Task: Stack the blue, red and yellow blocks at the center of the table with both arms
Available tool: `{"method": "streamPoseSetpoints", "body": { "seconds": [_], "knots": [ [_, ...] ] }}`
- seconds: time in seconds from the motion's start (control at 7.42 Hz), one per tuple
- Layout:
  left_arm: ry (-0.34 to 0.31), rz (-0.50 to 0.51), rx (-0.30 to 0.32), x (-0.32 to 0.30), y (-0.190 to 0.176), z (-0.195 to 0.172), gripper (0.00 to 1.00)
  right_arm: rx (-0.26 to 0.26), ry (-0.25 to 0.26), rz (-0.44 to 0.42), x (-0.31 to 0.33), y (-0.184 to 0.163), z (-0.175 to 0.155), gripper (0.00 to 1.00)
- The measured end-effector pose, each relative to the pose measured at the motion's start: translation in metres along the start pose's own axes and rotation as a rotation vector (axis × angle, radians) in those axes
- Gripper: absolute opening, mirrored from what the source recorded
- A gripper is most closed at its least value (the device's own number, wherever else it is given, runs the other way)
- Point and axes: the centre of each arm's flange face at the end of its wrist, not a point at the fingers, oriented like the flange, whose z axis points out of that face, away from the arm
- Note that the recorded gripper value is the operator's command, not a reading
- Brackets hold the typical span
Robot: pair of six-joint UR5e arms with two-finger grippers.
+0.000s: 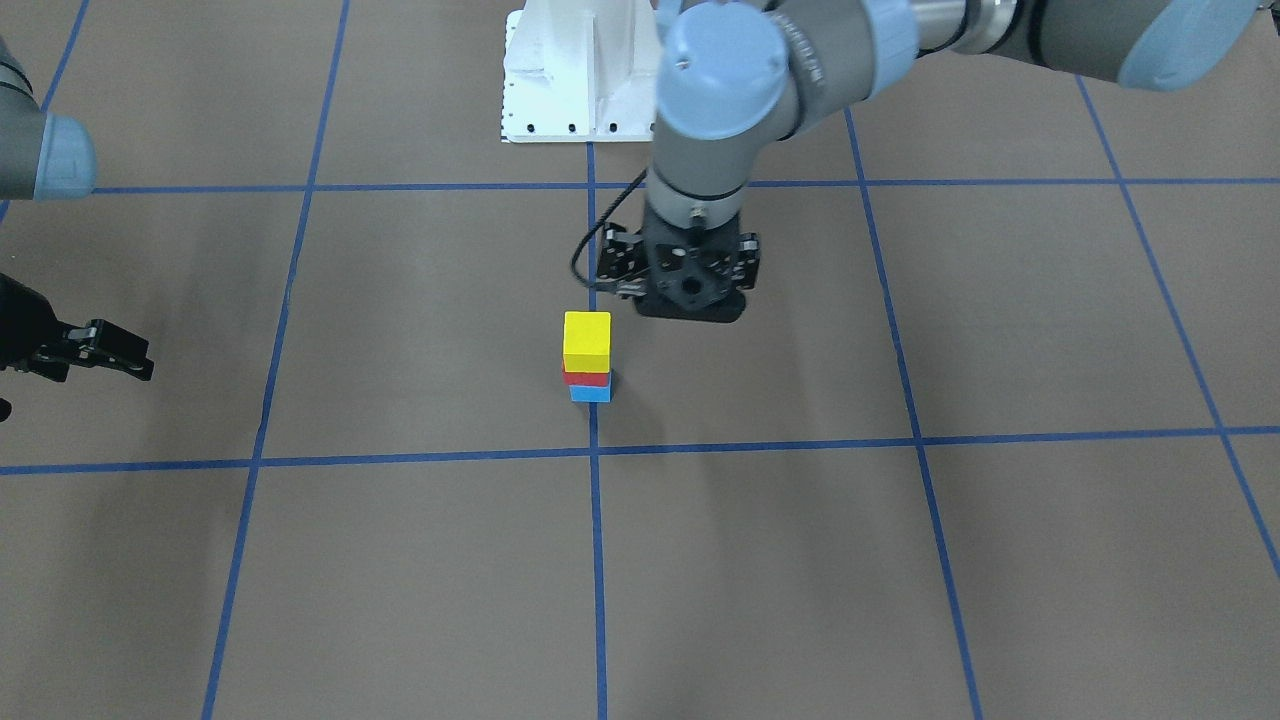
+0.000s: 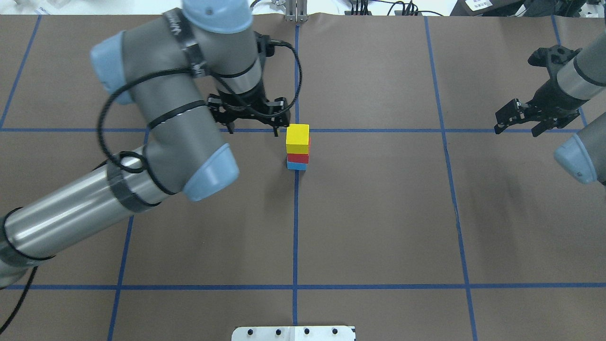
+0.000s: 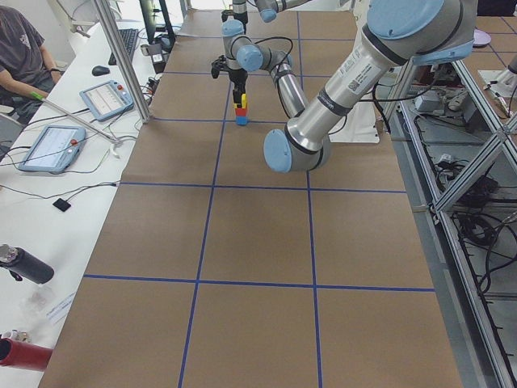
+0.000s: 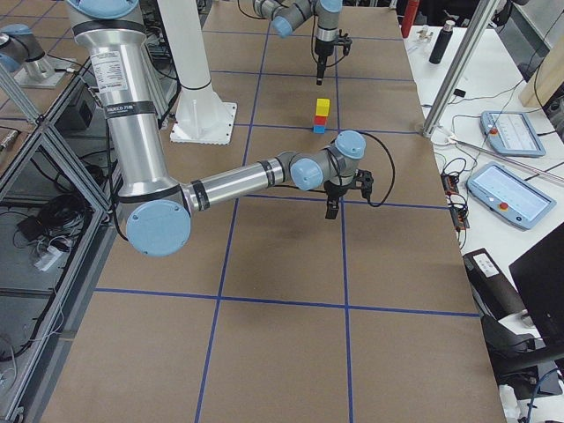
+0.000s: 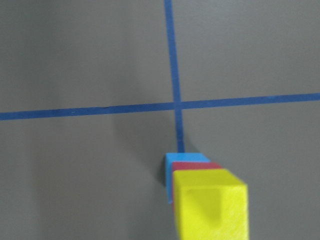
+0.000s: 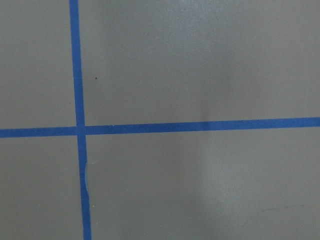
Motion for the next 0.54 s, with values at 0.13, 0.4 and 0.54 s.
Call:
{"method": "streamPoseSetpoints", "body": {
  "seconds": [0.13, 0.4, 0.54],
  "knots": [
    [-0.021, 0.053, 0.017, -0.073, 0.022, -0.013, 1.00, 0.005, 0.000, 0.002, 0.004, -0.001, -0.003, 1.00],
    [-0.109, 0.174, 0.027, -0.253, 0.052, -0.041, 1.00, 0.023, 0.001, -0.001, 0.027, -0.003, -0.015, 1.00],
    [-0.130, 0.206, 0.010, -0.340, 0.062, -0.055, 1.00, 0.035, 0.004, -0.013, 0.048, -0.002, -0.024, 1.00]
  ]
}}
